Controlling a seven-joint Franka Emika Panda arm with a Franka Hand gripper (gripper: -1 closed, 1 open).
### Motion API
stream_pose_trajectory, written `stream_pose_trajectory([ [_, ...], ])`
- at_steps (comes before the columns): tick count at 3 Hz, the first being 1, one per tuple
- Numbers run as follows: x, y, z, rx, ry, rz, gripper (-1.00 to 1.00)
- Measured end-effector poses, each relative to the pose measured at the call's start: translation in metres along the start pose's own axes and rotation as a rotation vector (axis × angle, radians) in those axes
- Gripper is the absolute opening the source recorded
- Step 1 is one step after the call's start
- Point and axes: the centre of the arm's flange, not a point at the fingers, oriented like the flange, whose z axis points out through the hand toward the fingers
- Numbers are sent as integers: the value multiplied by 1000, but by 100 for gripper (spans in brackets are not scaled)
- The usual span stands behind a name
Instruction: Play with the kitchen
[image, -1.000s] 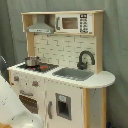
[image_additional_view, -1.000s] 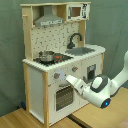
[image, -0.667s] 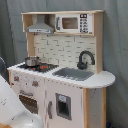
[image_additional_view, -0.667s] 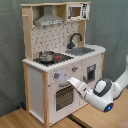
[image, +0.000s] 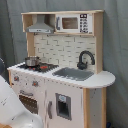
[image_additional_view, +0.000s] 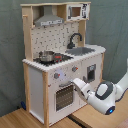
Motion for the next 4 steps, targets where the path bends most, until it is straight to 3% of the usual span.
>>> stream_pose_trajectory([
  [4,-31,-13,13,-44,-23,374,100],
])
